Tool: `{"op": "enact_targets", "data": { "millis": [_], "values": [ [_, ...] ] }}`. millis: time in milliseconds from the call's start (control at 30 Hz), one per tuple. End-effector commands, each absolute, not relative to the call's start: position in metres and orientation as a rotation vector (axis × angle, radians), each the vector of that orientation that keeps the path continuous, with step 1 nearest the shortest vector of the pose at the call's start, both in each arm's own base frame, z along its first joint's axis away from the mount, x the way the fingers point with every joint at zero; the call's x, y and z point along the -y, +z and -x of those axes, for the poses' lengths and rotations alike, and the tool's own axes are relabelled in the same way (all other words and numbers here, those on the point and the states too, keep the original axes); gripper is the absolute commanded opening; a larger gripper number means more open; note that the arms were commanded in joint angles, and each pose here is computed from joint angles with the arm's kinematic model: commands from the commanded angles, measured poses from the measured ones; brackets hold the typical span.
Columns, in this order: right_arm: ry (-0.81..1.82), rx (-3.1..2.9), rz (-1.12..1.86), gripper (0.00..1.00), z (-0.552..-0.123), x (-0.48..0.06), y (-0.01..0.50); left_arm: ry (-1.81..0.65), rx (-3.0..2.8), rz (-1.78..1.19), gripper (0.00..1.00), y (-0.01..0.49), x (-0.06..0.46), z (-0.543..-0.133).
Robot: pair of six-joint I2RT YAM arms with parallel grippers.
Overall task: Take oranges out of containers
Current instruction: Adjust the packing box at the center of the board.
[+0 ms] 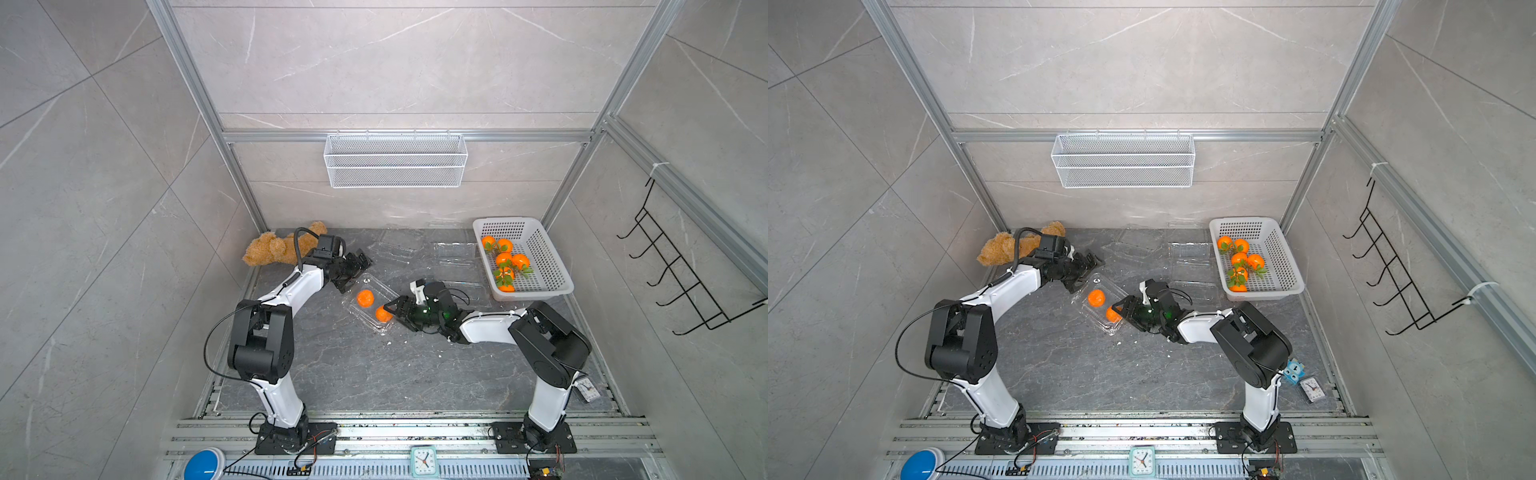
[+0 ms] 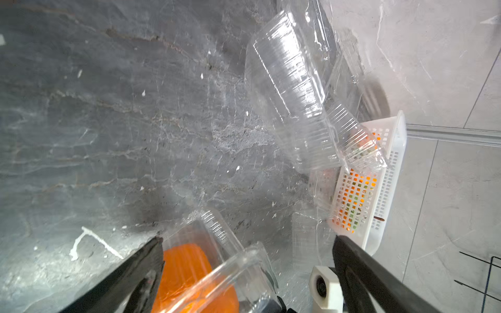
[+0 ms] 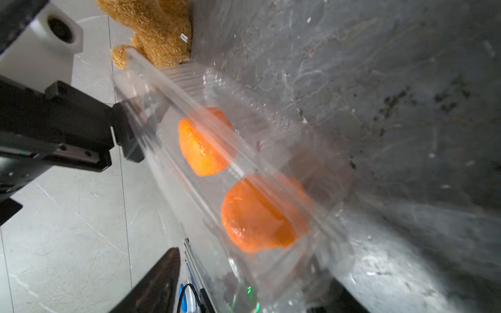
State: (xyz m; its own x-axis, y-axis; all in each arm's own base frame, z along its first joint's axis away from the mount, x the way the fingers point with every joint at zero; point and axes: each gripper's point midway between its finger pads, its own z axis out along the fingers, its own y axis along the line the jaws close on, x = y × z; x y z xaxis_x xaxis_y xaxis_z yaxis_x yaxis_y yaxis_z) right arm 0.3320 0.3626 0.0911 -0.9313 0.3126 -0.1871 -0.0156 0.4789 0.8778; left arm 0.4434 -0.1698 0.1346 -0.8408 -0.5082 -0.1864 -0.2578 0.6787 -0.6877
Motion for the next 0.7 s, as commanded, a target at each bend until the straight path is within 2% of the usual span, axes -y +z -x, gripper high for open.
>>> {"op": "enact_targets", "data": {
  "millis": [0, 133, 233, 467, 667],
  "values": [
    [1.346, -2.412, -0.234, 0.77, -0.333, -0.343, 0.096, -0.920, -2.613, 0.651, 1.00, 0.110, 0.155, -0.432],
    [1.348, -2.382, -0.180, 0.84, -0.325, -0.333, 0.103, -0.881, -2.619, 0.672, 0.99, 0.100, 0.145, -0.425],
    [1.436, -2.336, -0.150, 0.85, -0.324, -0.341, 0.111, -0.902, -2.611, 0.678, 1.00, 0.100, 0.147, -0.423],
    [1.611, -2.269, -0.221, 0.80, -0.332, -0.358, 0.112, -0.939, -2.591, 0.666, 1.00, 0.101, 0.155, -0.416],
    [1.623, -2.262, -0.271, 0.77, -0.332, -0.356, 0.105, -0.989, -2.589, 0.676, 1.00, 0.096, 0.164, -0.407]
  ]
}}
